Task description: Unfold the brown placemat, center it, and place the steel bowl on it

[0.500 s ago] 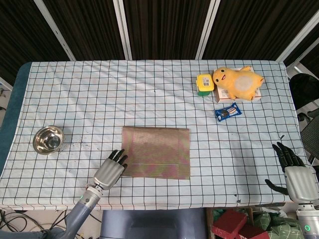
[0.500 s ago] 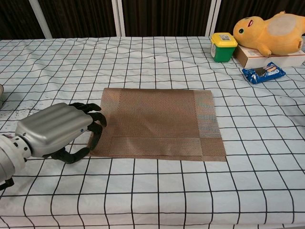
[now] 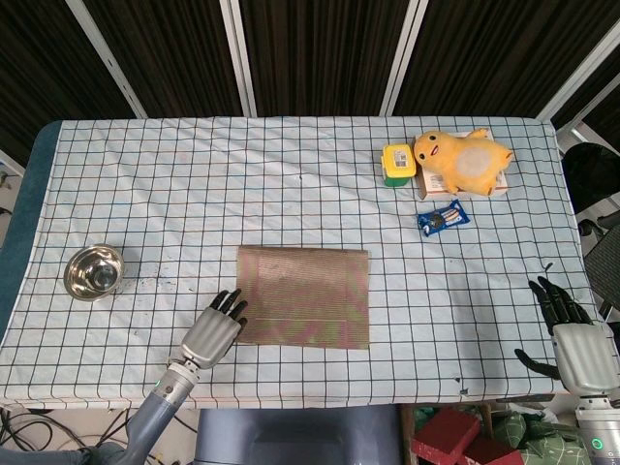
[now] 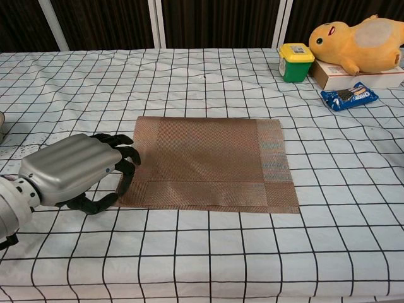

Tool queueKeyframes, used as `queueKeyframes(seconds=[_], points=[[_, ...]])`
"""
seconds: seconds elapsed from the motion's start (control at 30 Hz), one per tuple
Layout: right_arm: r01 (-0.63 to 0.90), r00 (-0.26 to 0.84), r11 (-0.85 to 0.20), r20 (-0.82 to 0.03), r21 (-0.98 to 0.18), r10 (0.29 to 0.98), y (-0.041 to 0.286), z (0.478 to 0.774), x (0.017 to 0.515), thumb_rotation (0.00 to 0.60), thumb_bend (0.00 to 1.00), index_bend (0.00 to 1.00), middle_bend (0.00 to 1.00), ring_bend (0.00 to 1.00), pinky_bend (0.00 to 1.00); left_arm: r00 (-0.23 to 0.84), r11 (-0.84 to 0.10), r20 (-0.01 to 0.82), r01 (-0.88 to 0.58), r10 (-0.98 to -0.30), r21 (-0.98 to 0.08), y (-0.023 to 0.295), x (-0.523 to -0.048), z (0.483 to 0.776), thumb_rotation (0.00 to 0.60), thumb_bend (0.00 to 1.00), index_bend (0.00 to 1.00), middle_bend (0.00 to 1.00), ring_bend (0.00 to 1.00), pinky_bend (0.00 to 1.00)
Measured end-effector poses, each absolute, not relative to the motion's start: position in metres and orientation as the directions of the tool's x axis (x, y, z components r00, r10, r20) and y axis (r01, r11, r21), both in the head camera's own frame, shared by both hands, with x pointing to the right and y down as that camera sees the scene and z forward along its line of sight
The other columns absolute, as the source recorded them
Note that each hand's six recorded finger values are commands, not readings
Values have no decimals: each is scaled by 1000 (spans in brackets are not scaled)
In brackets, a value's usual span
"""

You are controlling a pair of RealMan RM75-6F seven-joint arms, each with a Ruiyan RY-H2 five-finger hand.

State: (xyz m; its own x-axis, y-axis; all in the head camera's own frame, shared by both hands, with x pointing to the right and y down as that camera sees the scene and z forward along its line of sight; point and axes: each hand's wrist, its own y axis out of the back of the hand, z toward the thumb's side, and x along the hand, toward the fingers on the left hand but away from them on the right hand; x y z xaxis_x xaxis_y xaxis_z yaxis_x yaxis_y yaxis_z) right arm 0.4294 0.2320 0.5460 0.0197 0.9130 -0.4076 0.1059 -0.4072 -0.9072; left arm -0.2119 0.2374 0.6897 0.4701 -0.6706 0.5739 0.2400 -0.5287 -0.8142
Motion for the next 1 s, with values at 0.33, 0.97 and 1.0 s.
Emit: queueKeyframes(seconds=[0.33,0.97,1.0], points=[[106,19,-407,-408,-907,913,232,546,430,600,99,40,22,65,202,471,-532,577,241,-667,-811,238,-211,690,600,453,540,221,64,150],[108,9,-410,-412,-906,911,231,547,431,600,99,41,22,65,202,477,-508,536,200,-696,-838,217,-198,676,600,453,542,220,64,150],[109,7,-412,-413,-905,911,231,547,432,600,99,41,22,65,202,478,-504,528,191,-702,-843,212,-196,674,600,453,542,220,64,150]])
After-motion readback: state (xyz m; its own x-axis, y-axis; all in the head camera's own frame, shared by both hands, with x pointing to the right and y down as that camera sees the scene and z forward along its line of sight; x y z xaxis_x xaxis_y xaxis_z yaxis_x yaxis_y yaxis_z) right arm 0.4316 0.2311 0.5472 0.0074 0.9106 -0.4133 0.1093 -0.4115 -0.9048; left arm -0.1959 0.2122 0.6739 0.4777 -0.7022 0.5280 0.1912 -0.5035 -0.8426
